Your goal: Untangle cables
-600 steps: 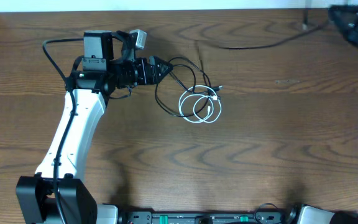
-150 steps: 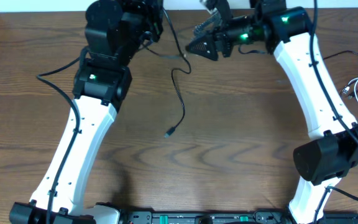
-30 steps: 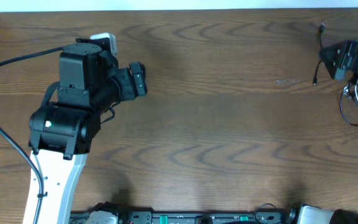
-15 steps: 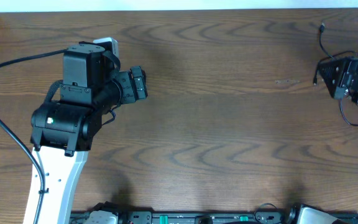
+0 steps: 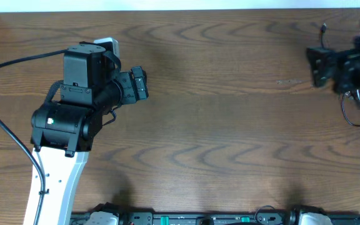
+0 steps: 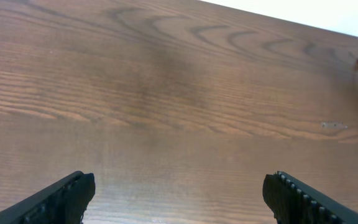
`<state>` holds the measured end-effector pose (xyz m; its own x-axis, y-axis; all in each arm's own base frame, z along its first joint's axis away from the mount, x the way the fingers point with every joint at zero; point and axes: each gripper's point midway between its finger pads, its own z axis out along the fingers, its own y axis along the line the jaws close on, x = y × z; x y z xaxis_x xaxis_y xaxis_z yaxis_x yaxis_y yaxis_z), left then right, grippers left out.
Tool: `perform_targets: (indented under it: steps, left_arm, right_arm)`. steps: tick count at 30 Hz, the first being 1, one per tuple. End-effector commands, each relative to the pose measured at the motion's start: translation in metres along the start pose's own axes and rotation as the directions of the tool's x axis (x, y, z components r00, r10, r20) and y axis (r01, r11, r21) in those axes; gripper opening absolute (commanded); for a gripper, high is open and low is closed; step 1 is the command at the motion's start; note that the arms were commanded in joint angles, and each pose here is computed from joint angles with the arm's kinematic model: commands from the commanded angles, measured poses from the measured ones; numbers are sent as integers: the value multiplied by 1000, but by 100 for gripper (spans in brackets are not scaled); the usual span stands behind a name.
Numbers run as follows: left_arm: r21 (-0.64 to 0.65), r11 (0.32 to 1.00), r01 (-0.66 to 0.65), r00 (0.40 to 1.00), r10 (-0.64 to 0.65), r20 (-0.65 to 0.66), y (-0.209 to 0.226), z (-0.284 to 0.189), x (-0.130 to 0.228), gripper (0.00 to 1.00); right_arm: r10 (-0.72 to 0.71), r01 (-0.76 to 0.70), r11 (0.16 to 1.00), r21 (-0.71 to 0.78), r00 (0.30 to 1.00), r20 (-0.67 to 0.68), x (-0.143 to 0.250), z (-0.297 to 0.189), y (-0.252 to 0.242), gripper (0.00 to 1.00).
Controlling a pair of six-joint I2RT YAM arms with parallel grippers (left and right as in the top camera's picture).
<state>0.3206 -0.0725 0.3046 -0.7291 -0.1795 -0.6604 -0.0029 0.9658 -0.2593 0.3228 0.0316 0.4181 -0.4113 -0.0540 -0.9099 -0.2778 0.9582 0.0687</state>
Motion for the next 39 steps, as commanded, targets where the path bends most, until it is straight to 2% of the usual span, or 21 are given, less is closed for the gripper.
perform_targets:
  steps: [1, 10, 12, 15, 23, 34, 39]
  left_arm:
    - [-12, 1000, -9, 1000, 9, 5, 3, -1, -2, 92]
    - [-12, 1000, -9, 1000, 9, 5, 3, -1, -2, 92]
    - [-12, 1000, -9, 1000, 9, 5, 3, -1, -2, 92]
    - [-12, 1000, -9, 1000, 9, 5, 3, -1, -2, 92]
    - [-12, 1000, -9, 1000, 9, 5, 3, -1, -2, 92]
    - [-12, 1000, -9, 1000, 9, 5, 3, -1, -2, 92]
    - [-12, 1000, -9, 1000, 9, 5, 3, -1, -2, 92]
  right_arm:
    - [-31, 30, 999, 23, 998, 51, 28, 2, 12, 99]
    - [-117, 112, 993, 33, 948, 296, 97, 6, 26, 99]
    - [-132, 116, 991, 64, 928, 347, 123, 9, 22, 99]
    - [-146, 120, 989, 91, 912, 384, 148, 12, 19, 99]
    - [-156, 99, 983, 155, 898, 412, 207, 21, 8, 99]
    - [-153, 78, 977, 197, 902, 404, 248, 32, -2, 99]
    - [-133, 70, 978, 197, 935, 330, 270, 37, -4, 99]
